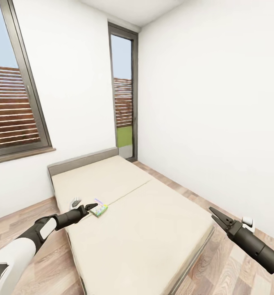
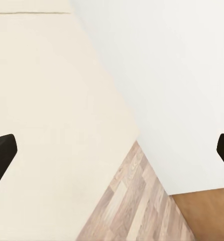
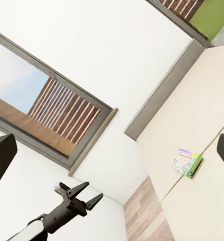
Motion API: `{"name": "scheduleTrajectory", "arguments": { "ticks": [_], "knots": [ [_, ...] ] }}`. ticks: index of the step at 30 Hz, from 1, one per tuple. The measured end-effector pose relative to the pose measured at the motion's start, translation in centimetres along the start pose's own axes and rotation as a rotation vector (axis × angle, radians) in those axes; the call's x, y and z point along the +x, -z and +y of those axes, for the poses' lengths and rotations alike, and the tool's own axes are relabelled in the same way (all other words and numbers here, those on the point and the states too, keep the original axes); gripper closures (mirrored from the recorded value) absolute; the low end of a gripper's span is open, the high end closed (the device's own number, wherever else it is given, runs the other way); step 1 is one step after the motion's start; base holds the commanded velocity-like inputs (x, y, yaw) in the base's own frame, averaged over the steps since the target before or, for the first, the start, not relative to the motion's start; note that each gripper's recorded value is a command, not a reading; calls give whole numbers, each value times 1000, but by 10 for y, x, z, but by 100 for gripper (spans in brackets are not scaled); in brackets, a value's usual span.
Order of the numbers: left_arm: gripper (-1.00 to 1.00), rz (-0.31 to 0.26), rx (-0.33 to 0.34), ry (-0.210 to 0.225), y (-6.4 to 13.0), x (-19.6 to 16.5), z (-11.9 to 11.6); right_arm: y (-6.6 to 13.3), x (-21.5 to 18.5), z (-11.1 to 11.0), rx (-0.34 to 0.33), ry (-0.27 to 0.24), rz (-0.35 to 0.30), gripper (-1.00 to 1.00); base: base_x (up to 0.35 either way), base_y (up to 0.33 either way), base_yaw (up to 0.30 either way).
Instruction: Put all the toys in the child's room - the three board games (two on the bed and one on the table), the two jigsaw puzzles on the table, and the tennis ball on the table - inside the toy box on the table in the child's room.
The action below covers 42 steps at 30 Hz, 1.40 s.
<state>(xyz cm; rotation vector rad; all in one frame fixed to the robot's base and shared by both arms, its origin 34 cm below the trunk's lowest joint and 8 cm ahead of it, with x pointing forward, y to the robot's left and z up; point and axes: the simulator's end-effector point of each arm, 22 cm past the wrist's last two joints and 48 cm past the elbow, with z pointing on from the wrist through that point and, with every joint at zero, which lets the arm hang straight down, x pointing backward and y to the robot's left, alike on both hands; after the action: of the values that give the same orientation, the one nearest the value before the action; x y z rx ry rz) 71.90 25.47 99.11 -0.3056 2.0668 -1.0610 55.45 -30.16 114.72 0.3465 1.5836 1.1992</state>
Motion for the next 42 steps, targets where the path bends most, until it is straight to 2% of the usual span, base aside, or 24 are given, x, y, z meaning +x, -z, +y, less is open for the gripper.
{"name": "scheduleTrajectory", "arguments": {
  "ticks": [29,42],
  "knots": [
    [-100,1,0,0,0,0,0,0,0,0,0,0,0,-100,-15,20,-7],
    [-100,-6,5,-6,2,-3,-5,1,-2,4,-8,4,-5,-100,-76,126,-199]
  ]
}}
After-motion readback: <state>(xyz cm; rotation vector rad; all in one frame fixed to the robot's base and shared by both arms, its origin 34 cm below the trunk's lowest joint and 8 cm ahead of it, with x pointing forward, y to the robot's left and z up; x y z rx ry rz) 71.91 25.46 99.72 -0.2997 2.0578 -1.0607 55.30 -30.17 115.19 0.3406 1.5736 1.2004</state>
